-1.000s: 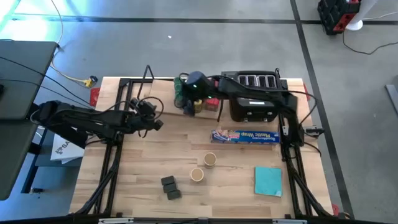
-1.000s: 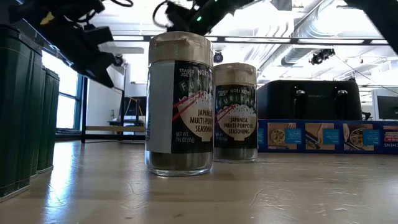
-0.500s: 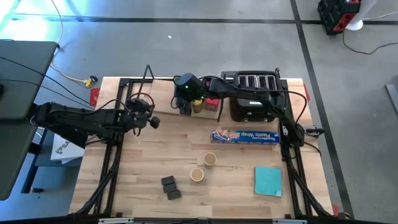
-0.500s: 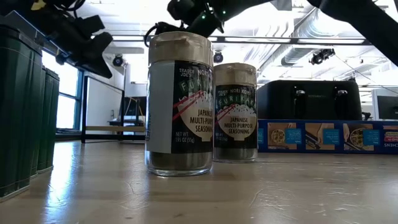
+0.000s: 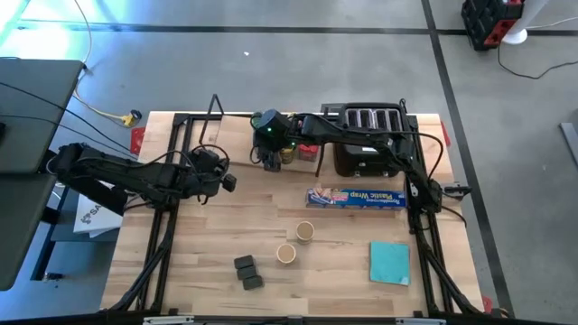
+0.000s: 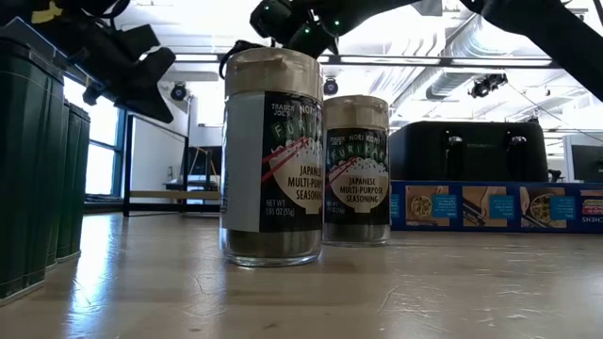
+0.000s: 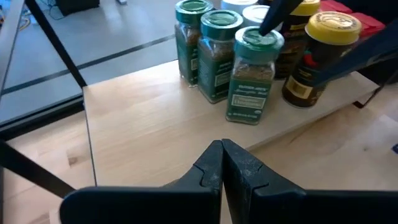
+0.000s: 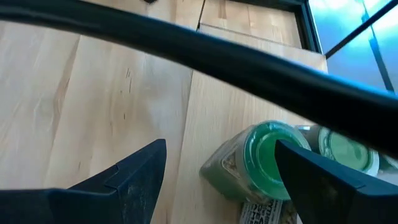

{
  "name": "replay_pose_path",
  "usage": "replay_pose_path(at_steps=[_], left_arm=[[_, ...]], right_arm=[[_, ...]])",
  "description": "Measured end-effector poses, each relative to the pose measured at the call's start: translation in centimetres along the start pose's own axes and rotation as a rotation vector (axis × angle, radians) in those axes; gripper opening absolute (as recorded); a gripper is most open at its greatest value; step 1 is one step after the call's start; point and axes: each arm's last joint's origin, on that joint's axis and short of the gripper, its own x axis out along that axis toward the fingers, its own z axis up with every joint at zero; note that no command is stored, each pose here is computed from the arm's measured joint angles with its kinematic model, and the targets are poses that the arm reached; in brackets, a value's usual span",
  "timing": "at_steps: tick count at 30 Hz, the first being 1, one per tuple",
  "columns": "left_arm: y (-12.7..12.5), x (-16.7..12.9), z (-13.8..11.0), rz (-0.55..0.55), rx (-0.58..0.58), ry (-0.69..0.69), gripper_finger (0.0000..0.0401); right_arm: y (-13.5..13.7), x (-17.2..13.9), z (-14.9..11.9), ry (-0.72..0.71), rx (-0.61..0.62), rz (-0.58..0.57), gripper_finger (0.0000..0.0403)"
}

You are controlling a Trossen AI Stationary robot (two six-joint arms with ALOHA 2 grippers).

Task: Shelf spices
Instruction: Put the green seasoning bottle on the shelf aligned with the other green seasoning bottles

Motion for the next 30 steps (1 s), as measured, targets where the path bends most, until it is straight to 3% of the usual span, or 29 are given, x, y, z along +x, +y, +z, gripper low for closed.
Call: replay_pose_path(at_steps=[15,26,30], left_arm=[[-0.29,-0.02,0.11,-0.012,-0.017,-0.015,0.0000],[-0.31,-0.02,0.12,-0.015,-0.019,-0.015,0.0000],[-0.35,-0.03,0.15,-0.018,-0.023,-0.016,0.0000]], right_arm=[[0.01,0.27,-0.01,-0.051,-0.037,0.113,0.0296],[-0.10,0.27,0.38,-0.077,-0.033,0.066,0.0296],[-0.35,0.28,0.37,-0.056,0.031,-0.011,0.0296]])
